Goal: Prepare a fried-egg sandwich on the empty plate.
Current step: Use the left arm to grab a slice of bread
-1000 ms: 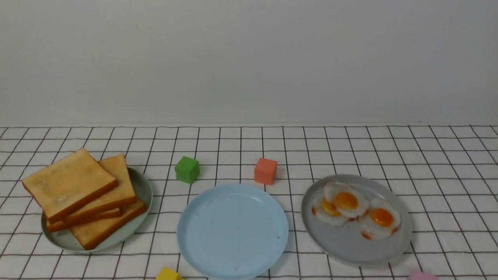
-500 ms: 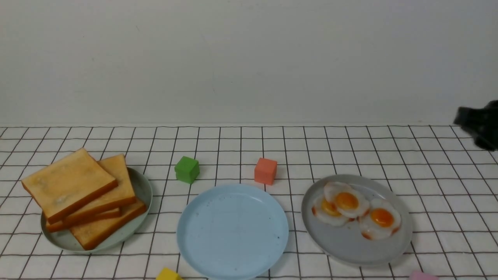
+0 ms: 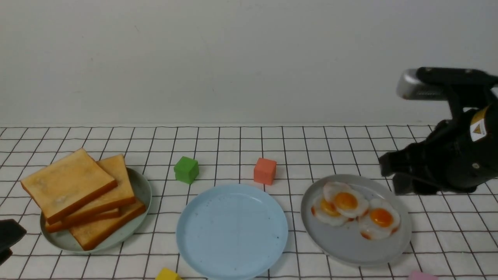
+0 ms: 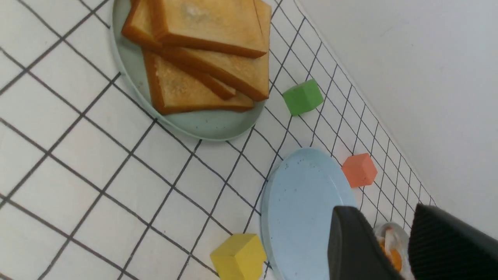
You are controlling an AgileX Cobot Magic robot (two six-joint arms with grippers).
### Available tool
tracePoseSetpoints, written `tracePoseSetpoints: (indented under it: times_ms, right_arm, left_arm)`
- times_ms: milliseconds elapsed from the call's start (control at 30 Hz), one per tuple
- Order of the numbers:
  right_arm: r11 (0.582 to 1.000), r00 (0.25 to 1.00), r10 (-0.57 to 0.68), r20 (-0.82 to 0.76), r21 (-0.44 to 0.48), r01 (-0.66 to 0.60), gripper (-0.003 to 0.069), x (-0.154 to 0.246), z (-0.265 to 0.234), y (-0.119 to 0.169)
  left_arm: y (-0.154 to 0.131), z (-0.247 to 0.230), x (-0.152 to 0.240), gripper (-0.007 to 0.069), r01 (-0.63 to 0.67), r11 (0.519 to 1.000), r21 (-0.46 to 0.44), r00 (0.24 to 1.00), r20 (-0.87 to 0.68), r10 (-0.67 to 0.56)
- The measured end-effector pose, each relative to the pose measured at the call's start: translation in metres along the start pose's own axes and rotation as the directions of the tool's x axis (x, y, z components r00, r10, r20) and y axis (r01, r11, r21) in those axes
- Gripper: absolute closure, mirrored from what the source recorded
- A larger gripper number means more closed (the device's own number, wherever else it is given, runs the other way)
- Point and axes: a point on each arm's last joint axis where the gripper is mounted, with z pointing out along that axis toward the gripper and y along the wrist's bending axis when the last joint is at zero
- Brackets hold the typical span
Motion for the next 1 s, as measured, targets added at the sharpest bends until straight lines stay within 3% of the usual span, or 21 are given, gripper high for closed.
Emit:
tracePoseSetpoints:
  times_ms: [100, 267, 500, 633, 767, 1000]
  right_arm:
    - [0.982, 0.994, -0.094, -0.053, -0.167, 0.084, 0.0418, 0.010, 0.001, 0.027]
    - [0.949, 0.982, -0.185, -0.045, -0.268, 0.166, 0.0418, 0.016, -0.001, 0.045]
    - [0.942, 0.978, -0.205, -0.041, -0.281, 0.186, 0.0418, 0.017, -0.002, 0.047]
    - [0.942, 0.977, -0.208, -0.040, -0.278, 0.189, 0.0418, 0.017, -0.002, 0.047]
    - [0.943, 0.976, -0.215, -0.043, -0.269, 0.196, 0.0418, 0.016, 0.000, 0.046]
    - [0.944, 0.975, -0.219, -0.049, -0.263, 0.198, 0.0418, 0.016, 0.004, 0.046]
  left_arm:
    - [-0.002, 0.011, -0.005, 0.0387, 0.048, 0.999, -0.006, 0.999, -0.002, -0.048]
    - [0.001, 0.047, -0.008, 0.0387, 0.076, 0.993, -0.090, 0.992, -0.094, -0.084]
    - [-0.005, 0.111, -0.036, 0.0387, 0.096, 0.979, -0.177, 0.969, -0.209, -0.133]
    - [-0.003, 0.132, -0.070, 0.0387, 0.122, 0.979, -0.165, 0.960, -0.230, -0.159]
    - [0.016, 0.148, -0.106, 0.0387, 0.120, 0.984, -0.135, 0.939, -0.305, -0.156]
    - [0.034, 0.157, -0.151, 0.0340, 0.043, 0.983, -0.178, 0.967, -0.240, -0.085]
